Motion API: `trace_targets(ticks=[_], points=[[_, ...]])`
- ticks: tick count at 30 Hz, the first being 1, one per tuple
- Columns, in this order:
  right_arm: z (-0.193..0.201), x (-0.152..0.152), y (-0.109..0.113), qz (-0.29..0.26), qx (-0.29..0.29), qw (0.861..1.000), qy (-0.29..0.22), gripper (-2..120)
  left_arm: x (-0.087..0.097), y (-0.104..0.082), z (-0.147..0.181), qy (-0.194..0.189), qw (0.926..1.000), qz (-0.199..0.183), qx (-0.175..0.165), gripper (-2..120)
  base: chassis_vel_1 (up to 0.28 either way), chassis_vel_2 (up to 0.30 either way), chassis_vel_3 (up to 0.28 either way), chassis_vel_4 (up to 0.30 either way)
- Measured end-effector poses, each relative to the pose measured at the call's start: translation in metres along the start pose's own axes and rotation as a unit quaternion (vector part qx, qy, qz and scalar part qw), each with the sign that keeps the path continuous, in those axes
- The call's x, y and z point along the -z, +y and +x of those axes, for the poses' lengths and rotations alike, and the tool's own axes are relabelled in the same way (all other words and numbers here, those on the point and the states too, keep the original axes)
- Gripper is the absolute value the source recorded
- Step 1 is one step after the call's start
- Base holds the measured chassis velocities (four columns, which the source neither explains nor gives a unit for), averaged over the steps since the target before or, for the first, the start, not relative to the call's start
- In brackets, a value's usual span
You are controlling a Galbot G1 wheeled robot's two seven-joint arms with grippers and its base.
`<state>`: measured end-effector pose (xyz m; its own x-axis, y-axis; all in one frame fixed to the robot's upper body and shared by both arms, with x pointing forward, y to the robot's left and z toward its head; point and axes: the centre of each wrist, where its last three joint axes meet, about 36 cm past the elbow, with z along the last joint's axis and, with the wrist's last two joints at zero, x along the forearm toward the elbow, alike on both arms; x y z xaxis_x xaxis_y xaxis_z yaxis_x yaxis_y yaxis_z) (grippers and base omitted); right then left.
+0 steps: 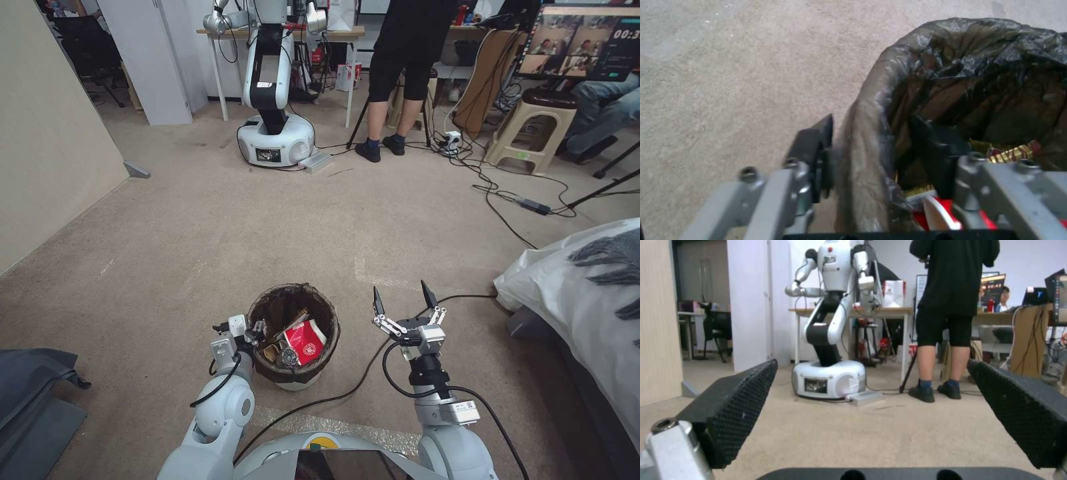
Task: Pick up the trash bin, then pick up the garbage from the floor and place it into the trash bin.
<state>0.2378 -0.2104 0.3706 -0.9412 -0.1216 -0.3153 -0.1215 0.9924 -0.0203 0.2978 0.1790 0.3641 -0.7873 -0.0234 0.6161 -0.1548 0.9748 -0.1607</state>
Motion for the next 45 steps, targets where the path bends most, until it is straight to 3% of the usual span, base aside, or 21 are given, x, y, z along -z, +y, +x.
trace_targets(ticks=[1,4,5,11,12,21,23,24,30,33,34,36,37,38,39,40,42,43,45], points=[[0.000,0.000,0.000,0.000,0.000,1.000,0.001,100,-0.001,0.000,-0.001,0.001,1.0000,0.002,0.000,48,0.000,0.000,0.000,0.000],[0.001,-0.001,0.000,0.001,0.002,1.000,0.002,100,0.000,0.000,-0.003,-0.002,1.0000,0.007,-0.003,48,0.000,0.000,0.000,0.000],[0.001,-0.001,0.000,0.000,0.003,1.000,0.002,100,0.000,0.000,-0.004,-0.003,0.9999,0.010,-0.006,63,0.000,0.000,0.000,0.000],[0.002,-0.001,0.001,0.000,0.006,1.000,0.002,100,0.001,-0.001,-0.006,-0.008,0.9998,0.015,-0.014,63,0.000,0.000,0.000,0.000],[0.002,-0.001,0.001,0.001,0.006,1.000,0.002,100,0.002,-0.001,-0.007,-0.011,0.9997,0.015,-0.016,91,0.000,0.000,0.000,0.000],[0.002,-0.003,0.002,0.001,0.009,1.000,0.000,100,0.003,0.000,-0.007,-0.044,0.9982,0.021,-0.036,91,0.000,0.000,0.000,0.000],[0.002,-0.003,0.002,0.002,0.010,1.000,-0.001,100,0.003,0.000,-0.007,-0.058,0.9974,0.019,-0.039,91,0.000,0.000,0.000,0.000],[0.000,-0.003,0.001,0.002,0.010,1.000,-0.002,100,0.003,0.000,-0.008,-0.068,0.9967,0.018,-0.040,100,0.000,0.000,0.000,0.000],[-0.003,-0.003,0.000,0.003,0.010,1.000,-0.003,100,0.011,0.000,0.001,-0.132,0.9901,-0.018,-0.046,100,0.000,0.000,0.000,0.000],[-0.004,-0.005,0.002,0.001,0.009,1.000,-0.001,100,0.022,-0.004,0.014,-0.181,0.9811,-0.039,-0.057,100,0.000,0.000,0.000,0.000],[-0.004,-0.005,0.002,0.001,0.009,1.000,-0.001,100,0.022,-0.004,0.014,-0.181,0.9811,-0.039,-0.057,100,0.000,0.000,0.000,0.000],[-0.004,-0.005,0.002,0.001,0.007,1.000,-0.002,100,0.024,-0.004,0.021,-0.223,0.9701,-0.066,-0.070,100,0.000,0.000,0.000,0.000],[-0.004,-0.005,0.002,0.001,0.007,1.000,-0.002,100,0.024,-0.004,0.021,-0.223,0.9701,-0.066,-0.070,100,0.000,0.000,0.000,0.000],[-0.004,-0.005,0.001,0.002,0.004,1.000,-0.002,100,0.025,-0.003,0.025,-0.244,0.9637,-0.081,-0.073,100,0.000,0.000,0.000,0.000],[-0.003,-0.006,0.000,0.004,-0.001,1.000,-0.001,100,0.025,-0.001,0.029,-0.279,0.9521,-0.100,-0.075,100,0.000,0.000,0.000,0.000],[-0.003,-0.006,0.000,0.004,-0.001,1.000,-0.001,100,0.025,-0.001,0.029,-0.279,0.9521,-0.100,-0.075,100,0.000,0.000,0.000,0.000],[-0.001,-0.009,0.002,0.007,-0.013,1.000,0.004,100,0.023,0.003,0.034,-0.333,0.9323,-0.124,-0.068,100,0.000,0.000,0.000,0.000],[0.000,-0.011,0.003,0.008,-0.019,1.000,0.007,100,0.020,0.004,0.037,-0.345,0.9280,-0.127,-0.062,100,0.000,0.000,0.000,0.000],[0.001,-0.012,0.004,0.009,-0.021,1.000,0.008,100,0.016,0.004,0.039,-0.350,0.9268,-0.125,-0.056,100,0.000,0.000,0.000,0.000]])
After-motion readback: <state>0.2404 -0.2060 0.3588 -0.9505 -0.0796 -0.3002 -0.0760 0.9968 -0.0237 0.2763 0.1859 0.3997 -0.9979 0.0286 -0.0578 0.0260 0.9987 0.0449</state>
